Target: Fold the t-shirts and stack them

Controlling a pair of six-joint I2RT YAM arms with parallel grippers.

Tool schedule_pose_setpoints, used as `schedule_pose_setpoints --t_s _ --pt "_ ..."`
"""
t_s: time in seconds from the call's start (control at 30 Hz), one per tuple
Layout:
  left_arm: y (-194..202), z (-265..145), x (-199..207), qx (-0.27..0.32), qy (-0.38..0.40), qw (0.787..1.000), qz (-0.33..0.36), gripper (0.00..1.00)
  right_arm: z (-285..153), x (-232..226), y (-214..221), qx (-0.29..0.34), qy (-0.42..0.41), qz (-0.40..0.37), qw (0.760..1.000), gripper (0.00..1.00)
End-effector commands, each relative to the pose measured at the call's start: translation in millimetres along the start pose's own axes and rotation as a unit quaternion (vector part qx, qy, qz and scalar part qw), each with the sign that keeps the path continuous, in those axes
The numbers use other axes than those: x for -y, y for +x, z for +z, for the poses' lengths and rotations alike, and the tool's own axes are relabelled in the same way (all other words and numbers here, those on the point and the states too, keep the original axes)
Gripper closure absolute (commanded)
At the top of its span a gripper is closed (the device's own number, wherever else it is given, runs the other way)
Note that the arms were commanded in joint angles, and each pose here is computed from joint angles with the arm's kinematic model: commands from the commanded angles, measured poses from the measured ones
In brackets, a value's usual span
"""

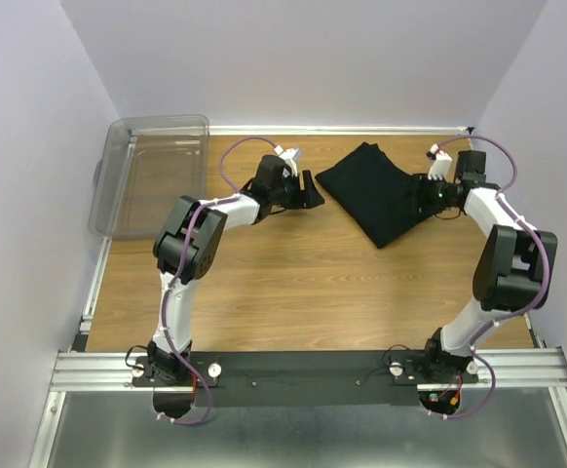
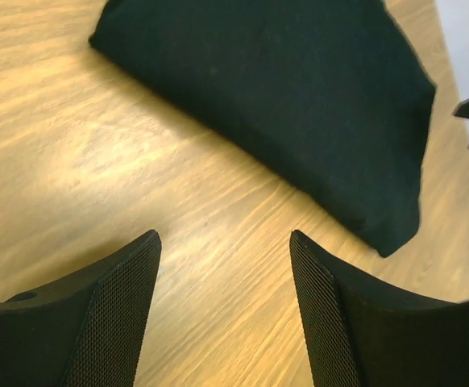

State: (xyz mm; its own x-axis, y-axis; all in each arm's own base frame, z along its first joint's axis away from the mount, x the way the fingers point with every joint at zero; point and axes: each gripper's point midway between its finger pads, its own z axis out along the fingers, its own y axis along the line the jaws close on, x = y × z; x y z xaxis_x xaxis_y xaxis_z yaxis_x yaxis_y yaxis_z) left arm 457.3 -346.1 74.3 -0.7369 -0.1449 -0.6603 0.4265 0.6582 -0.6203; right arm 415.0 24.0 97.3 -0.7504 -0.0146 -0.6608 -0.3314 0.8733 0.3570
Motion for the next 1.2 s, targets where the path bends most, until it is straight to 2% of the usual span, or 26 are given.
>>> schedule_pose_setpoints --t_s 0.0,0.13,0.17,0.23,0.37,0.53,0.63,0.67,0.73,0.77,0.83,0.9,0.97,1.0,1.1,1.13,1.17 --pt "-52.8 -36.9 30.3 0.09 -0.008 0.993 0.07 0.25 -19.6 7.5 32.1 -0.018 0.088 0.126 0.988 0.35" --pt "-80.2 -91.0 56.7 0.153 -0.019 0.982 0.105 0.2 -23.1 9.5 44.8 -0.011 0.118 0.182 0.976 0.32" --pt "-73.3 -99.4 50.8 0.154 -0.034 0.982 0.109 0.19 -23.9 9.1 47.9 -0.006 0.121 0.189 0.975 0.31" --pt "-83.5 -125.7 65.7 0.181 -0.031 0.976 0.12 0.16 -23.5 10.8 53.0 0.0 0.137 0.229 0.964 0.24" --pt "-67.8 -164.7 65.8 0.197 -0.043 0.972 0.116 0.15 -17.2 19.1 68.2 0.0 0.159 0.279 0.947 0.13" --pt "-65.9 -222.7 91.9 0.24 -0.025 0.963 0.12 0.15 6.7 18.4 82.9 -0.025 0.123 0.334 0.934 0.16" --pt "-64.9 -252.4 101.3 0.258 -0.03 0.957 0.127 0.14 20.0 22.8 90.3 -0.04 0.115 0.359 0.925 0.3" --pt "-57.7 -257.1 96.8 0.25 -0.04 0.959 0.124 0.14 22.0 25.8 86.1 -0.037 0.114 0.361 0.925 0.47" --pt "-59.6 -279.6 104.7 0.27 -0.04 0.953 0.129 0.14 27.4 37.1 87.7 -0.039 0.118 0.375 0.919 0.58" --pt "-52.3 -283.6 99.8 0.264 -0.05 0.955 0.127 0.14 29.4 45.2 76.6 -0.027 0.12 0.371 0.92 0.69" --pt "-50.3 -303.1 106.0 0.279 -0.049 0.95 0.131 0.13 34.4 61.8 72.2 -0.025 0.126 0.367 0.922 0.76" --pt "-45.0 -314.1 103.5 0.281 -0.059 0.949 0.127 0.12 31.1 85.0 46.3 0.002 0.142 0.336 0.931 0.9" --pt "-42.3 -329.2 108.5 0.294 -0.055 0.946 0.129 0.12 29.9 104.9 33.5 0.013 0.168 0.308 0.936 0.96" --pt "-39.2 -332.7 107.2 0.293 -0.059 0.946 0.126 0.12 28.4 123.5 12.4 0.031 0.191 0.283 0.939 0.98" --pt "-33.5 -343.5 107.5 0.3 -0.059 0.944 0.12 0.12 29.1 162.7 3.1 0.01 0.246 0.227 0.942 0.99" --pt "-32.2 -346.6 109.0 0.304 -0.056 0.943 0.12 0.12 19.9 178.2 -33.5 0.035 0.263 0.187 0.946 1.0" --pt "-31.0 -347.2 108.3 0.304 -0.056 0.943 0.119 0.12 16.2 194.8 -32.9 0.021 0.298 0.174 0.938 0.99"
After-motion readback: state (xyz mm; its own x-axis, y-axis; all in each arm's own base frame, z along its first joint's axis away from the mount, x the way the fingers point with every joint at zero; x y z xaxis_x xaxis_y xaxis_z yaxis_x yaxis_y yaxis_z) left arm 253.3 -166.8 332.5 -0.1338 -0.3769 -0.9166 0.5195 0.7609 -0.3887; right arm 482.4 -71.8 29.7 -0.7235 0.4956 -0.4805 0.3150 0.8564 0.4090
